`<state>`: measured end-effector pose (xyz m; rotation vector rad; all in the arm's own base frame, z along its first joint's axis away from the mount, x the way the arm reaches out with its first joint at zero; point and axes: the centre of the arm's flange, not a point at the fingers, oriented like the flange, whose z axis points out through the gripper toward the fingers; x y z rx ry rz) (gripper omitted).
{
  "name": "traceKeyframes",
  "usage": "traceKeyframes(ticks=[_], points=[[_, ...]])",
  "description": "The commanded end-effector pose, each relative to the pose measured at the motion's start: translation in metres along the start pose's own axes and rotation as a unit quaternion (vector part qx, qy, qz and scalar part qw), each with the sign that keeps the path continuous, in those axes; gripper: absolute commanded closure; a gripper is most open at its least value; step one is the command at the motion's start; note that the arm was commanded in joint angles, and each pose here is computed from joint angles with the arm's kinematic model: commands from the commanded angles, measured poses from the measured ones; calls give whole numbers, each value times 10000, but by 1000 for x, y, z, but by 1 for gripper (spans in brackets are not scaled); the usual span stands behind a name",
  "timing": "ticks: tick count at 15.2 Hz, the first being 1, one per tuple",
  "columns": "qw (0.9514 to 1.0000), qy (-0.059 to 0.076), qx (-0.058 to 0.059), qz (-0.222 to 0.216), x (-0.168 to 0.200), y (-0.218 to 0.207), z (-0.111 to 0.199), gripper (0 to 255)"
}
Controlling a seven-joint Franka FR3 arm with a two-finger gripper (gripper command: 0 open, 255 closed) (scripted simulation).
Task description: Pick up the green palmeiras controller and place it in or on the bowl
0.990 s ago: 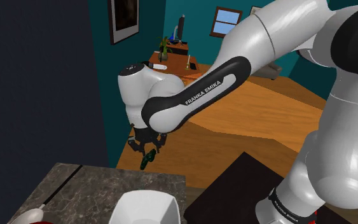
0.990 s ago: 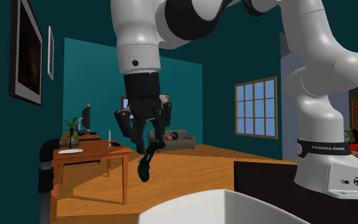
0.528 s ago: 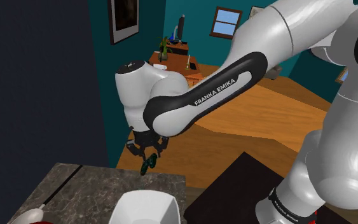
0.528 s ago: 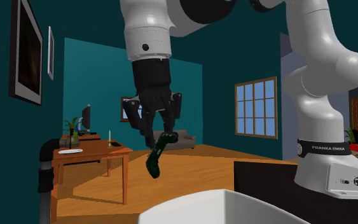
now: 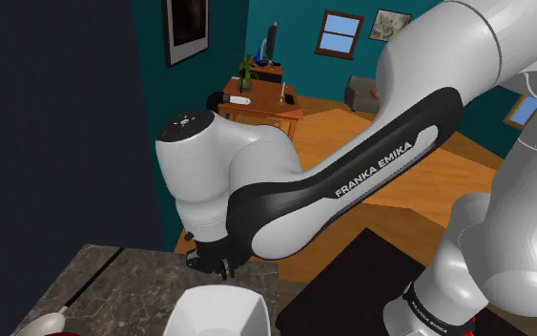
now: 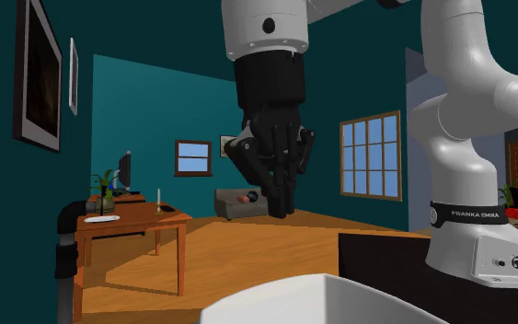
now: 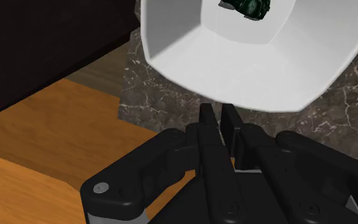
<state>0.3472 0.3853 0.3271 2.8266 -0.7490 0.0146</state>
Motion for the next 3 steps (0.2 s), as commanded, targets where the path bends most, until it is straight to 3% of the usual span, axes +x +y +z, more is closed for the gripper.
traceKeyframes(ticks=[1, 3], points=[[10000, 1, -2, 9, -26, -1, -3, 255], [10000, 1, -2, 9, -54, -3, -6, 255]])
